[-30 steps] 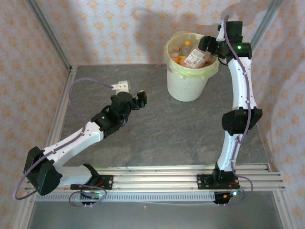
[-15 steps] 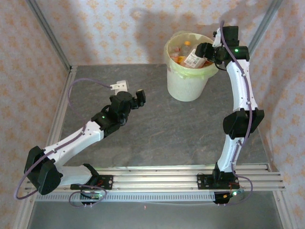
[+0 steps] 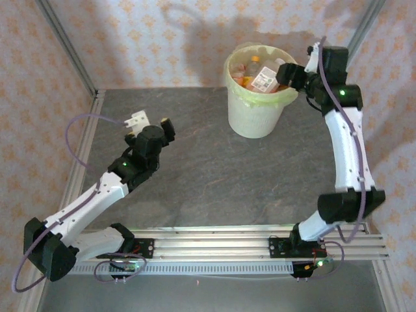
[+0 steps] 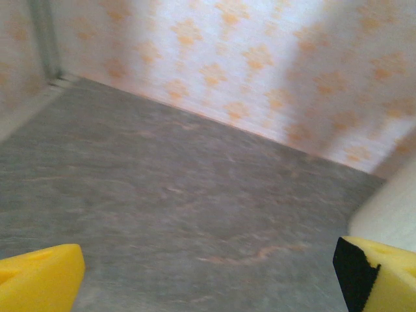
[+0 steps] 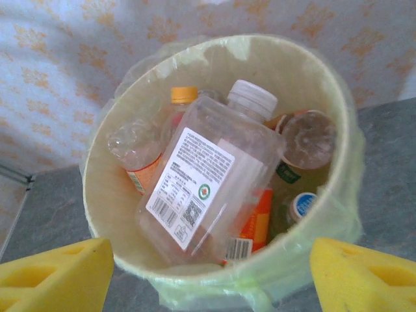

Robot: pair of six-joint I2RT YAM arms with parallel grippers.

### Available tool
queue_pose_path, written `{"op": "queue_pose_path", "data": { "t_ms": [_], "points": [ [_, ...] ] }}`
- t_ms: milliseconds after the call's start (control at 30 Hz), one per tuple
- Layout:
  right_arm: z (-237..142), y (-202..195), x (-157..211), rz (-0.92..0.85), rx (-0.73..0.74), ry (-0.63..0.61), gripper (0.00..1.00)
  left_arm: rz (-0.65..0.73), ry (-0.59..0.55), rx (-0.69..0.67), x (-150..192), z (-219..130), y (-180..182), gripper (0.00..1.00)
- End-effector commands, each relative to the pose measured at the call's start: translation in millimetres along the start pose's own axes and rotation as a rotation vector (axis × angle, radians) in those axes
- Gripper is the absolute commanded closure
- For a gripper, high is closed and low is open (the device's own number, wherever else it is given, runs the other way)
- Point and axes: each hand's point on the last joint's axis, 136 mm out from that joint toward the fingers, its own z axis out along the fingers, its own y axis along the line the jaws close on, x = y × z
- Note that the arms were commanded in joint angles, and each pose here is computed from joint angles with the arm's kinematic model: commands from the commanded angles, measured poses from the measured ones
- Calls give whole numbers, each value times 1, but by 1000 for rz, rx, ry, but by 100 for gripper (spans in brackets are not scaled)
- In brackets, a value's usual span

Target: Put the plastic bottles in the bin

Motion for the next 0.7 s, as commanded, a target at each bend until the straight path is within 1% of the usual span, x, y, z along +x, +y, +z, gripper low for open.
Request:
{"op": "queue_pose_path", "data": {
  "t_ms": [0, 133, 200, 233, 300, 333, 433, 500, 567, 600, 667],
  "points": [
    [-24, -11, -3, -4, 54, -144, 19, 49, -70, -258, -10, -10, 56, 0],
    [-55, -38, 14, 28, 159, -305, 11, 120, -110, -400, -17, -16, 88, 0],
    [-66, -58, 31, 36, 239, -355, 6, 135, -138, -480, -20, -18, 106, 0],
    [-69, -68, 37, 43, 282, -373, 5, 166, -152, -522, -21, -20, 114, 0],
    [-71, -94, 59, 70, 392, -384, 1, 182, -192, -602, -21, -23, 131, 0],
    [-68, -106, 69, 83, 440, -381, 0, 185, -201, -631, -20, -22, 139, 0],
    [-50, -141, 110, 101, 572, -342, 1, 190, -178, -691, -7, -10, 161, 0],
    [-36, -166, 140, 104, 666, -312, 1, 189, -112, -670, 10, 9, 172, 0],
    [-21, -183, 165, 92, 702, -287, 1, 165, -37, -591, 29, 33, 176, 0],
    [-10, -187, 176, 75, 690, -273, 1, 163, -35, -555, 35, 43, 175, 0],
    [10, -192, 193, 35, 659, -247, 1, 186, -72, -492, 42, 58, 168, 0]
  ]
}}
